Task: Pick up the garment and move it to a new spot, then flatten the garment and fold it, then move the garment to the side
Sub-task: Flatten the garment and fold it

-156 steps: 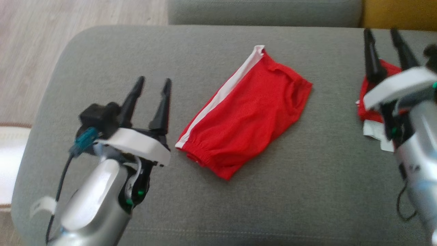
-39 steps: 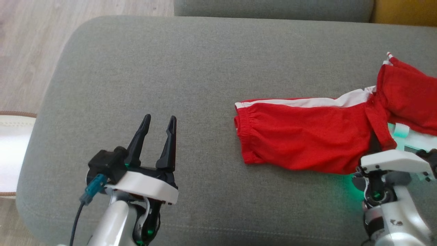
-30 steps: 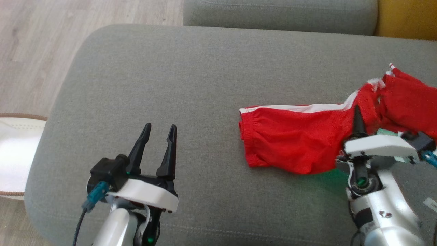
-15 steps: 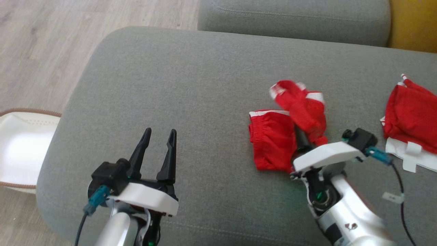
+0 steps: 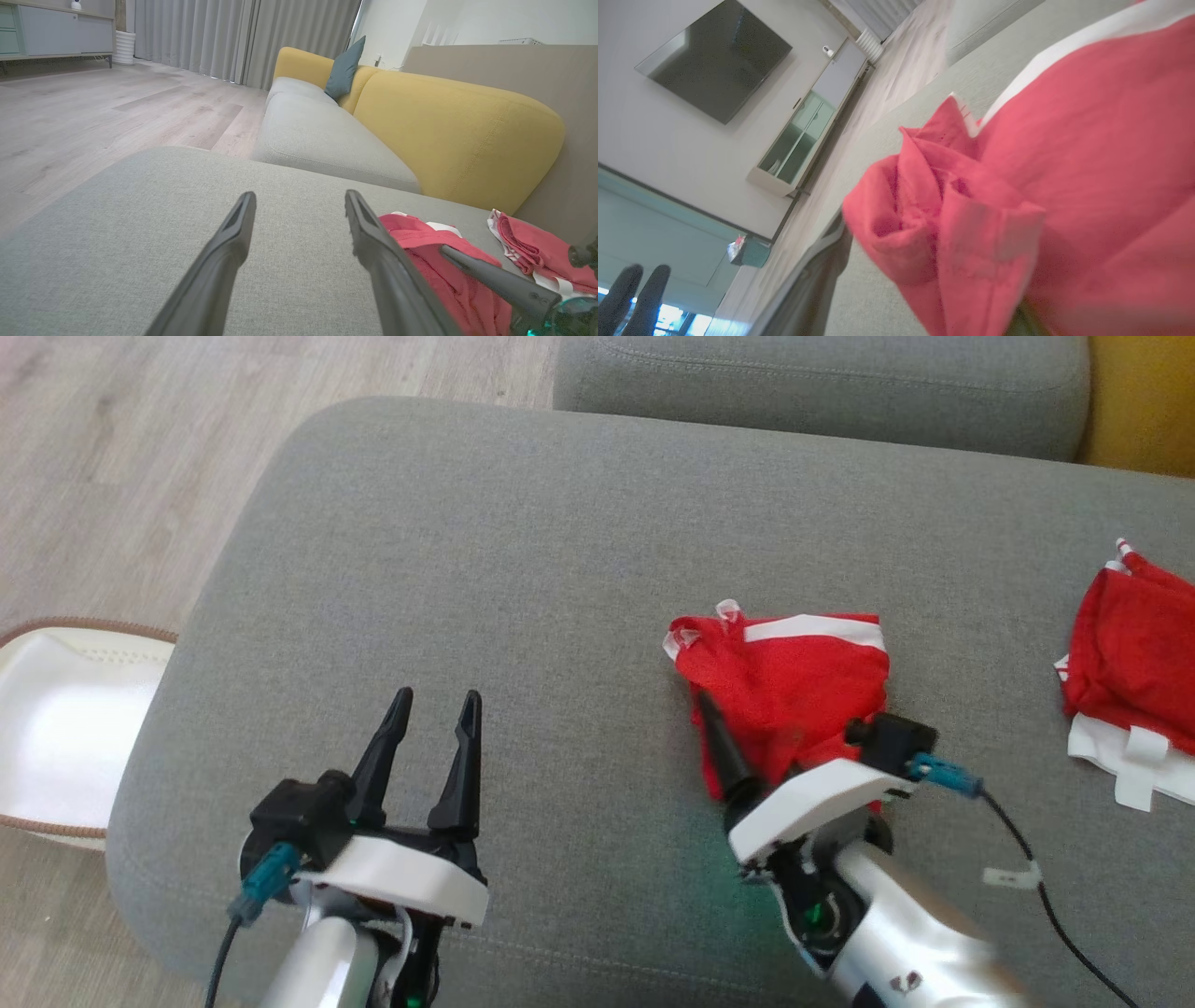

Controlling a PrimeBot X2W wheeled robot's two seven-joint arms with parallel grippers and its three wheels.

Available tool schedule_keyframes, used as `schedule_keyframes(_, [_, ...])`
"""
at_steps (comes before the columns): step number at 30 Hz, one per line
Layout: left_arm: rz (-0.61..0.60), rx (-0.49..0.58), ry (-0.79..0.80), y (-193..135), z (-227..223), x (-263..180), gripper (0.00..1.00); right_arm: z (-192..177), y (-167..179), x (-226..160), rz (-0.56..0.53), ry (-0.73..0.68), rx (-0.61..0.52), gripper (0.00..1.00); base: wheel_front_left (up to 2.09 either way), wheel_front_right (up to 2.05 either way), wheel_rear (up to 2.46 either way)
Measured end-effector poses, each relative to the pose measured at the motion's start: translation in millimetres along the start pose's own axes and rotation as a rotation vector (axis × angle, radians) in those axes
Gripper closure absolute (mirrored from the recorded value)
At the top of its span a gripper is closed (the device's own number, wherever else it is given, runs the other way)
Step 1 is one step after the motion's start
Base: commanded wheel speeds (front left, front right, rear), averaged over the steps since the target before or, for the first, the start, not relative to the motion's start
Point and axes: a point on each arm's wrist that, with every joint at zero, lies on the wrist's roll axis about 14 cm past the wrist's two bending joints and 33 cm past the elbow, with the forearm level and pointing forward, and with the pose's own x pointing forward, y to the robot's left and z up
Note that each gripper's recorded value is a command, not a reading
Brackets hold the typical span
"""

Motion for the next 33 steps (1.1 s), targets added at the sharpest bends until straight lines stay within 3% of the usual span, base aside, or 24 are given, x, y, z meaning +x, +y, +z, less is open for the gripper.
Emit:
schedule_keyframes(6, [0.005, 0.000, 0.006, 1, -2, 0, 0.00, -30, 19, -1, 0.075, 0.102, -0.082, 0.00, 0.00, 0.00, 0.00])
schedule_keyframes(11, [0.010, -0.002, 0.010, 3, -3, -2, 0.00, -60, 2, -8, 0.041, 0.226, -0.160, 0.00, 0.00, 0.00, 0.00])
schedule_keyframes(18, [0.014, 0.000, 0.016, 4, -5, -3, 0.00, -66, -7, -7, 0.026, 0.279, -0.229, 0.00, 0.00, 0.00, 0.00])
schedule_keyframes(25, [0.006, 0.001, 0.001, 1, 0, -3, 0.00, -47, -14, -8, -0.012, 0.219, -0.233, 0.00, 0.00, 0.00, 0.00])
schedule_keyframes(33, [-0.022, -0.001, -0.025, -8, 8, 1, 0.00, 6, -19, -3, -0.057, 0.063, -0.240, 0.00, 0.00, 0.00, 0.00])
